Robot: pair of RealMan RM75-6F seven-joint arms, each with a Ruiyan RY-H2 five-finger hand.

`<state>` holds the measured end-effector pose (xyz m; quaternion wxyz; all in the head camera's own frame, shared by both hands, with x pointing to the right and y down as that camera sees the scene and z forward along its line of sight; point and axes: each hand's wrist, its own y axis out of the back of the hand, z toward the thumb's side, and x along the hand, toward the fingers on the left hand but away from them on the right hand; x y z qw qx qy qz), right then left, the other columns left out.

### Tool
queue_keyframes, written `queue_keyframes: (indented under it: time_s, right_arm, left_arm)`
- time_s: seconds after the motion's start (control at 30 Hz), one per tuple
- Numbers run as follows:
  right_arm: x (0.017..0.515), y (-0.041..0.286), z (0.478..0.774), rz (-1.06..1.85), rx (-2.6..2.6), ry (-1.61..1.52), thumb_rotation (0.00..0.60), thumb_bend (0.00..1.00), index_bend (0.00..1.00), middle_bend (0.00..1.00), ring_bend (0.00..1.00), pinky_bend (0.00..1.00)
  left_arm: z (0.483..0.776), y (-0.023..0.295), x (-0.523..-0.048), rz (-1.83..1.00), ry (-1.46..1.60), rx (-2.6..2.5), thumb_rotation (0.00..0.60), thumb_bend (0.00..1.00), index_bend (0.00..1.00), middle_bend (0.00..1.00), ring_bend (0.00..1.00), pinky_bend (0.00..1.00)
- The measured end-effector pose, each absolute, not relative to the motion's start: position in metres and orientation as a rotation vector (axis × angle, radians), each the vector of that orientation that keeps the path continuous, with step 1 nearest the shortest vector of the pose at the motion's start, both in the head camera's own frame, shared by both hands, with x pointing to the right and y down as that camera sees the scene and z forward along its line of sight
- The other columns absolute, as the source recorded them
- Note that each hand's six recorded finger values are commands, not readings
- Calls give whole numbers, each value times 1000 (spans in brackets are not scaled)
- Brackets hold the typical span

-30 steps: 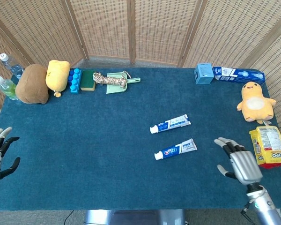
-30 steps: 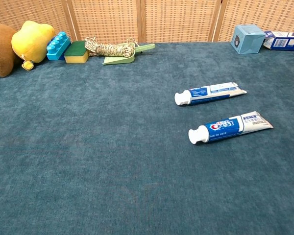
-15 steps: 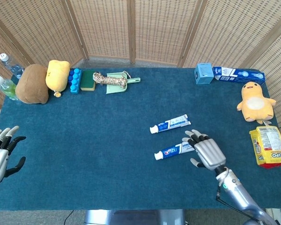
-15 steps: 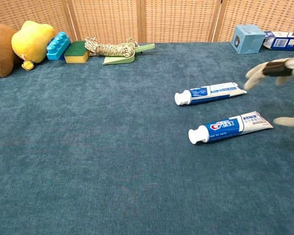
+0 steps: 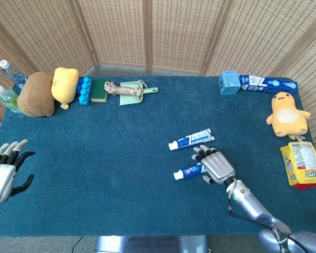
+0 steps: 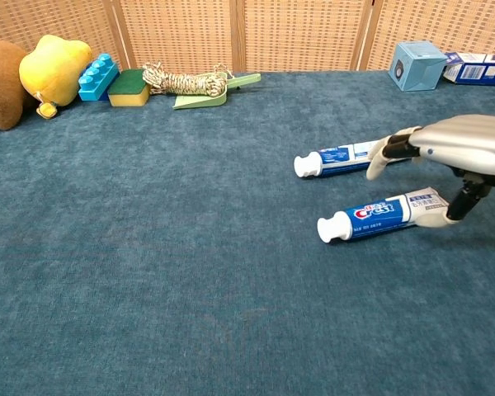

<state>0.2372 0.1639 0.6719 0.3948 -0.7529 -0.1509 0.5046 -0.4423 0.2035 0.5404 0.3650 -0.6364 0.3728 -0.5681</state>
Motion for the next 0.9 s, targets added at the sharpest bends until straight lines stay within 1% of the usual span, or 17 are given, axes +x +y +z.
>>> queue_keyframes:
  time_s: [0.2, 0.53, 0.9]
  right_arm:
    - [237, 162, 682, 1291, -1897, -326, 596, 277, 253, 143, 86, 250]
    - [239, 159, 688, 1309, -1890, -292, 600, 273, 321, 155, 95, 249]
    - [232, 158, 696, 1313, -1897, -277, 600, 270, 334, 160, 107, 250]
  left_arm:
    - [540, 204, -443, -1465, 960, -1637, 600, 327, 225, 58, 65, 54]
    - [540, 205, -444, -1463, 964, -1639, 600, 328, 223, 54, 65, 54]
    - [540, 206, -446, -1466, 971, -1638, 600, 327, 220, 52, 65, 54]
